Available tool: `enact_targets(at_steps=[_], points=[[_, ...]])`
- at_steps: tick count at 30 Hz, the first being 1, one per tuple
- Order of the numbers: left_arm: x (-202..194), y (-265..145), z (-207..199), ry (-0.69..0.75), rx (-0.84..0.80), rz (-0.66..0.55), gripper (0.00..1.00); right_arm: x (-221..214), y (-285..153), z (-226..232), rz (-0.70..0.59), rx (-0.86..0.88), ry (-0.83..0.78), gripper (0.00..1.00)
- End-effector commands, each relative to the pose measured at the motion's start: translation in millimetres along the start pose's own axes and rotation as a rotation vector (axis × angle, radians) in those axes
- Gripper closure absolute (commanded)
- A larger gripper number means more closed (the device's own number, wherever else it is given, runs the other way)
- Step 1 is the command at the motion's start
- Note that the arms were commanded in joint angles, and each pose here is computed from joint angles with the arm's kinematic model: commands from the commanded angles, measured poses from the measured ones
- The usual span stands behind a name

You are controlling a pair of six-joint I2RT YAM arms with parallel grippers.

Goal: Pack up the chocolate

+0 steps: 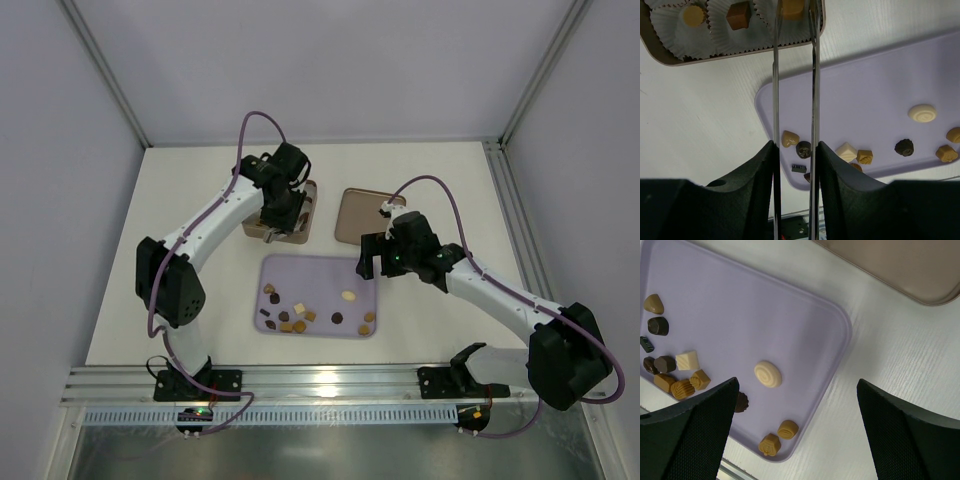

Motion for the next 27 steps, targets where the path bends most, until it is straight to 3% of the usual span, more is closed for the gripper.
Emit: enact_targets(at_steps=[1,27], points=[[9,-9,-1,0.002,-0.021,-0.041,0.6,19,-4,5,-0.061,0.018,-0.018,0.0],[24,-39,17,-0.05,0.017,-0.147,0.59,20,-4,6,-0.063,0.024,-0.022,0.0]])
Point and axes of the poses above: each gripper's point midway between its finger pads, its own y axis out along the fingers, its own z axis along the line the jaws close on, x = y × z, the point moved 4 cm from there along -y, back along the fingers, and after that the axes turned 2 degrees about -y, right-handed, at the moved point
